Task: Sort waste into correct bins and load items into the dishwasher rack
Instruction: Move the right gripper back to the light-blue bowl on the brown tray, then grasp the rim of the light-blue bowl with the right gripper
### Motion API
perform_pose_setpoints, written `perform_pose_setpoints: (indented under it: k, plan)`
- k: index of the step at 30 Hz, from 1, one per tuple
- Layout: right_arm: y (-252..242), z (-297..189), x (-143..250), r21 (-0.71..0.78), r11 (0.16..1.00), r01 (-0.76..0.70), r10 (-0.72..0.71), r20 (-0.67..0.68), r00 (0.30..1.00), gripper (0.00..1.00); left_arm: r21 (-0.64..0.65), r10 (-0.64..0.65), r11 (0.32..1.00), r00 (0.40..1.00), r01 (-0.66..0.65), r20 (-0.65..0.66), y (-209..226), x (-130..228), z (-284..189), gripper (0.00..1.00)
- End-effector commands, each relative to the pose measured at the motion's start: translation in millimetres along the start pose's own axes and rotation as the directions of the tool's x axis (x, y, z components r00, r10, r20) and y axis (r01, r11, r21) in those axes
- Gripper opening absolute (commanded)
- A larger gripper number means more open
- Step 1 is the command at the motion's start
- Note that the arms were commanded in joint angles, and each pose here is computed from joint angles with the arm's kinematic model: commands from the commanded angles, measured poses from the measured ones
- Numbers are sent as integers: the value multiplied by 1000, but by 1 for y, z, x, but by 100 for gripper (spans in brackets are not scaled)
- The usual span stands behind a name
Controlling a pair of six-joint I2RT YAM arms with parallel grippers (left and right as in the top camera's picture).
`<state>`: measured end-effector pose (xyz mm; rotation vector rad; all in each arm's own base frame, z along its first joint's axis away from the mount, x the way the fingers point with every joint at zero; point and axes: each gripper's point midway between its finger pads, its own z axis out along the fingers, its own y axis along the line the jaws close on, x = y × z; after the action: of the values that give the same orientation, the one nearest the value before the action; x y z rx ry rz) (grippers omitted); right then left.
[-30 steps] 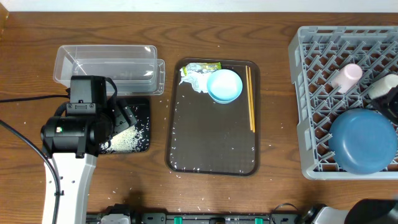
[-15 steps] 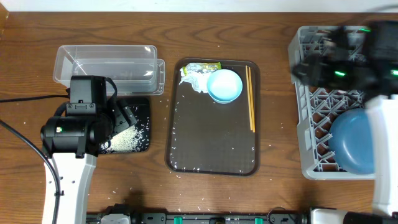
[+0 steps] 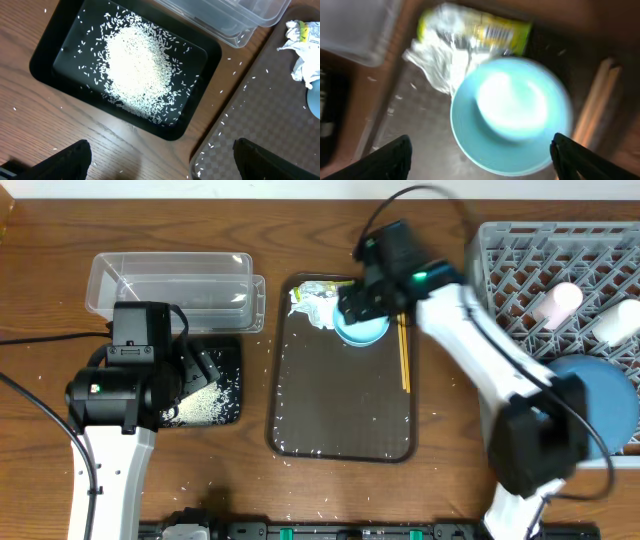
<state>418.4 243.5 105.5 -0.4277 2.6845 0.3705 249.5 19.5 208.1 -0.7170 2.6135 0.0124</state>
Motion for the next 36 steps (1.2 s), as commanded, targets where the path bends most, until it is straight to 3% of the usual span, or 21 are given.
perform_pose_setpoints:
  k: [1, 6, 16, 22, 26, 30, 34, 36]
  plan:
    - [9, 17, 6, 86, 994, 72, -70, -20, 997, 81, -4, -4, 1000, 1000, 4, 8, 1, -3, -2, 93]
    - [24, 37, 29, 133, 981, 141, -130, -89, 987, 66, -4, -4, 1000, 1000, 4, 8, 1, -2, -2, 93]
    - [18, 58, 65, 243, 948, 206, -155, -216, 964, 47, -4, -4, 1000, 1000, 4, 8, 1, -3, -2, 93]
    - [15, 57, 73, 249, 946, 206, -144, -246, 959, 16, -4, -4, 1000, 1000, 4, 8, 1, -3, -2, 93]
    - [13, 52, 82, 256, 946, 200, -124, -284, 951, 1, -4, -4, 1000, 1000, 4, 8, 1, -2, -2, 93]
    - [15, 33, 79, 272, 947, 170, -84, -301, 950, 1, -4, -4, 1000, 1000, 4, 8, 1, -3, -2, 93]
    - [20, -8, 48, 274, 952, 134, -62, -254, 965, 1, -4, -4, 1000, 1000, 4, 8, 1, -2, -2, 93]
    - [16, -37, 26, 276, 956, 99, -42, -205, 978, 9, -5, -4, 1000, 1000, 4, 8, 2, -2, -2, 93]
